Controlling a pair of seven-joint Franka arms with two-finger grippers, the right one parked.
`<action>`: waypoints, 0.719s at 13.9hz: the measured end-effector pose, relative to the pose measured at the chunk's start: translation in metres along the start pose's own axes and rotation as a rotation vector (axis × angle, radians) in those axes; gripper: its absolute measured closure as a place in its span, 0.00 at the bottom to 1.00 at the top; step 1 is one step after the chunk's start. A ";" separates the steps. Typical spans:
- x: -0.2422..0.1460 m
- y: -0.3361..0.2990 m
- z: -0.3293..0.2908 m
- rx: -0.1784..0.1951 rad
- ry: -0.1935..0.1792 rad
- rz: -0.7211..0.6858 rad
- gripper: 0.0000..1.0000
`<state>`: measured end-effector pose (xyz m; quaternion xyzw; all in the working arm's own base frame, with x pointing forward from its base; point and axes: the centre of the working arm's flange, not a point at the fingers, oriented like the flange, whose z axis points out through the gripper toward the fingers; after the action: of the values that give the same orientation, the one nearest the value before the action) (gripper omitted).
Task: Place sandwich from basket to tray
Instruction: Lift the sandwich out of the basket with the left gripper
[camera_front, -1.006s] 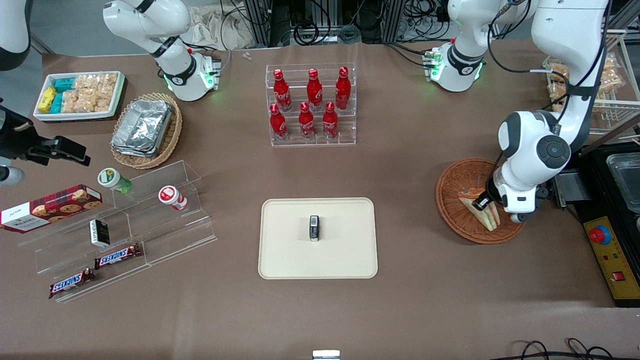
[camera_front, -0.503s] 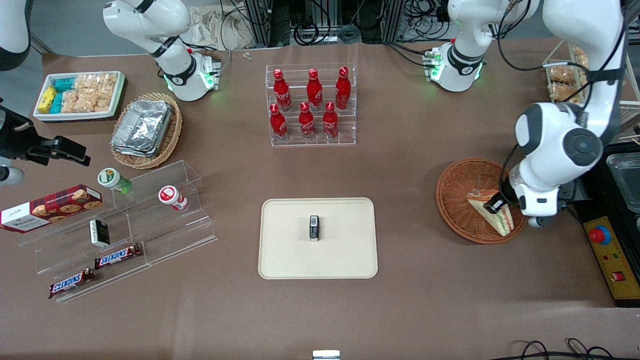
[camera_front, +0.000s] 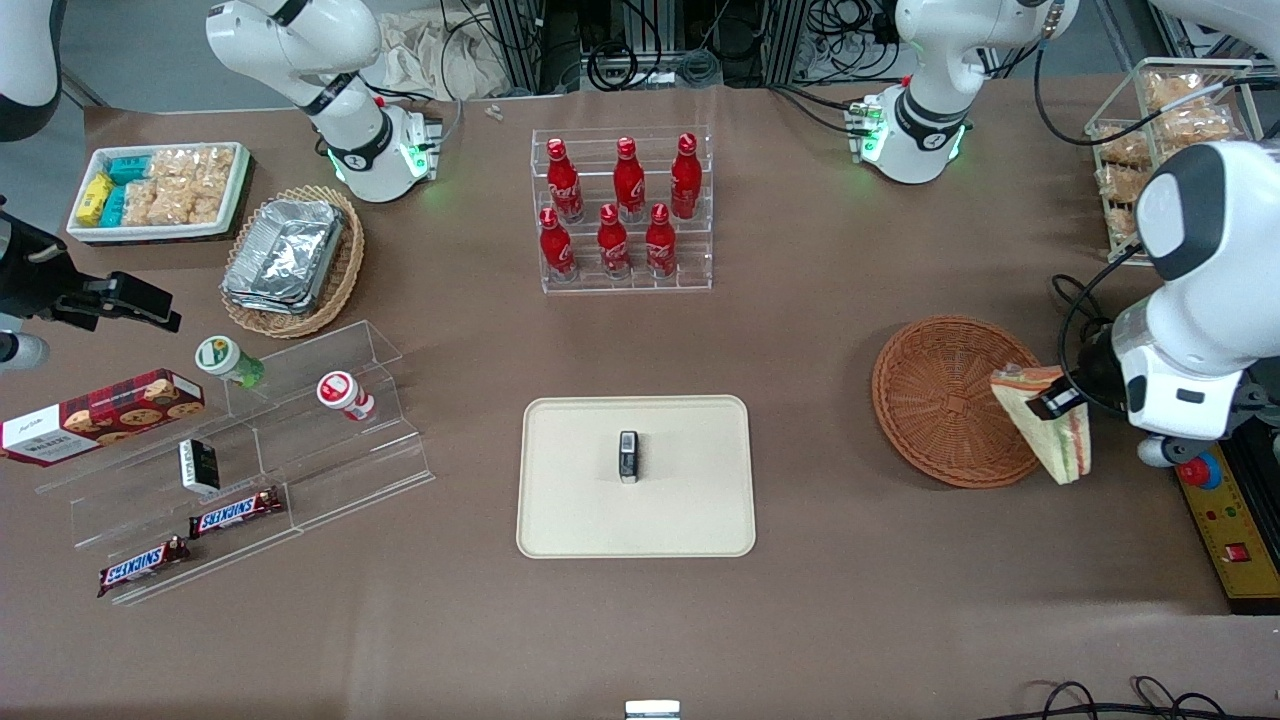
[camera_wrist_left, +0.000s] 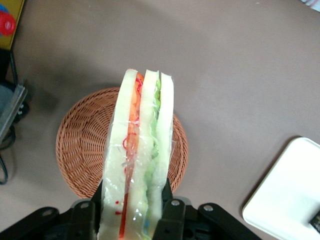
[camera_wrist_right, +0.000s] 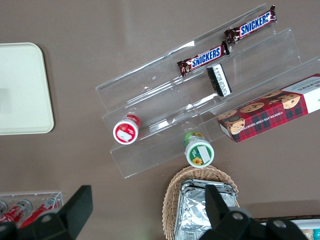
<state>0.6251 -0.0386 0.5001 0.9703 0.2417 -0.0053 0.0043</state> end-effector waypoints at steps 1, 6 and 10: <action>0.002 0.002 -0.006 -0.002 0.002 0.024 0.56; -0.003 0.040 0.008 0.003 -0.016 0.105 0.66; -0.041 0.117 0.040 0.045 -0.029 0.243 0.73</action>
<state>0.6434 -0.1615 0.4616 0.9921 0.1222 -0.0241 -0.0133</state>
